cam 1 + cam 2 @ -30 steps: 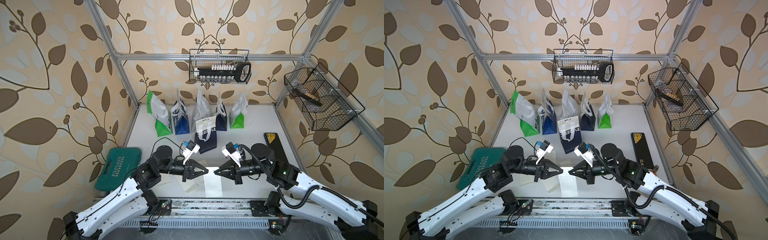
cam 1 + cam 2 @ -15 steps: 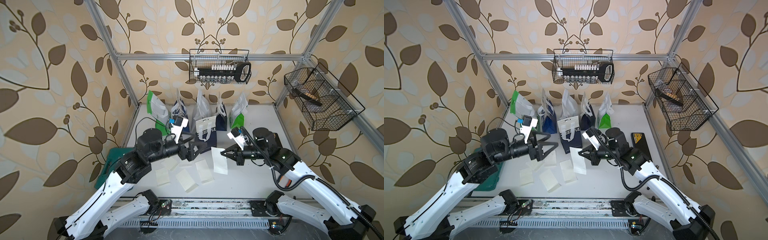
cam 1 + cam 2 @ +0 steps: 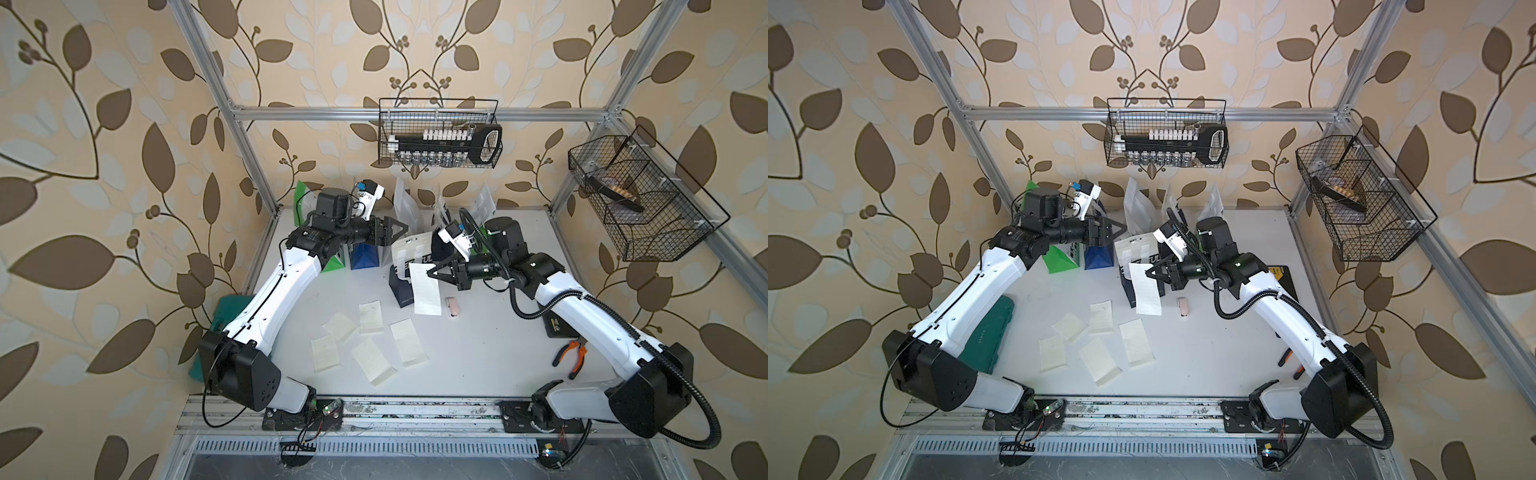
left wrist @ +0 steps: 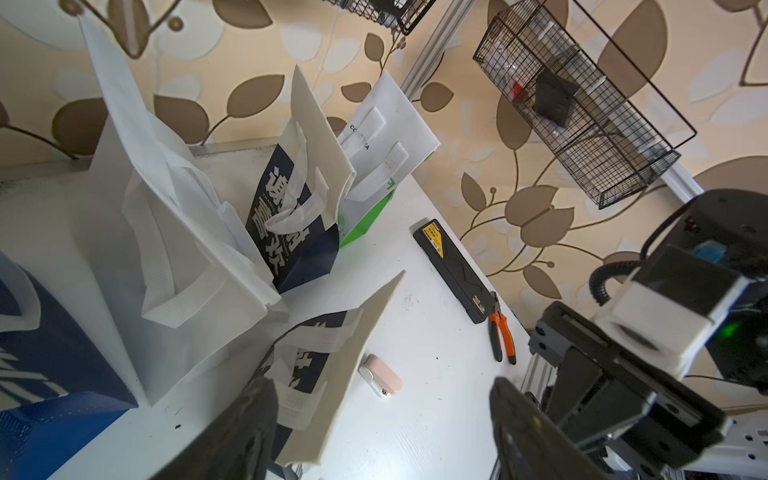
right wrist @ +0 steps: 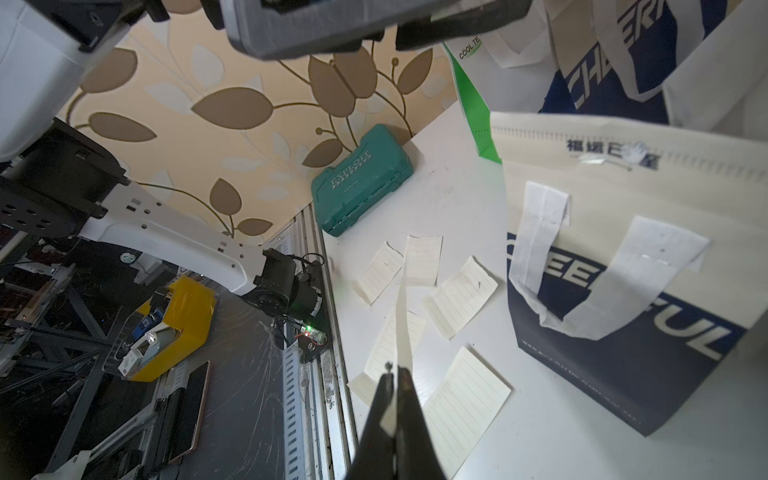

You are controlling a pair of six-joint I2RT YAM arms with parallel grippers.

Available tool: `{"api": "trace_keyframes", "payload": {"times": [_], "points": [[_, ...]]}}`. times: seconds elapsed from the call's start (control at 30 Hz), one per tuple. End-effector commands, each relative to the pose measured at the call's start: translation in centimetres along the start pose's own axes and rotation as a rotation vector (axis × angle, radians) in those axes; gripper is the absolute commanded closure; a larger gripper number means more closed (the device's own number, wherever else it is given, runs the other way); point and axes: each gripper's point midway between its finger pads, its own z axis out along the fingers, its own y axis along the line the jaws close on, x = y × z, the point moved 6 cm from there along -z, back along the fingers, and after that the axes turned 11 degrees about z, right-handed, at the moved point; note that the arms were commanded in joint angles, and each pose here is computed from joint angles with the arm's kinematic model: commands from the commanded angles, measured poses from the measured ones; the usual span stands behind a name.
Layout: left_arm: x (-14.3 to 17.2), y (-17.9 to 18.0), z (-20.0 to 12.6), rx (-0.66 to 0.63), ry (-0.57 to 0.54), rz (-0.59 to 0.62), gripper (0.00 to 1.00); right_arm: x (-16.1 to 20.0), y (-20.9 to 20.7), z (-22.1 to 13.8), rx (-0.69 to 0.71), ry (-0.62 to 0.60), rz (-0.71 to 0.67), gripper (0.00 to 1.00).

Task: Staple the receipts to the bags
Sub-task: Hold the receipt from the takeout bag.

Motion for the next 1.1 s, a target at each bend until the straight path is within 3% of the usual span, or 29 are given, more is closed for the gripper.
{"api": "trace_keyframes", "payload": {"times": [0.0, 0.17, 1.07], "points": [[-1.9, -1.1, -0.6, 0.081, -0.036, 0.106, 0.23, -1.4, -0.3, 0.5, -0.036, 0.001, -0.037, 1.00], [-1.0, -0.4, 0.4, 0.100, 0.001, 0.102, 0.30, -2.6, -1.4, 1.4, -0.030, 0.007, -0.032, 1.00], [0.8, 1.6, 2.7, 0.116, 0.060, 0.073, 0.44, -5.9, -4.5, 3.3, -0.017, -0.043, 0.013, 1.00]]}}
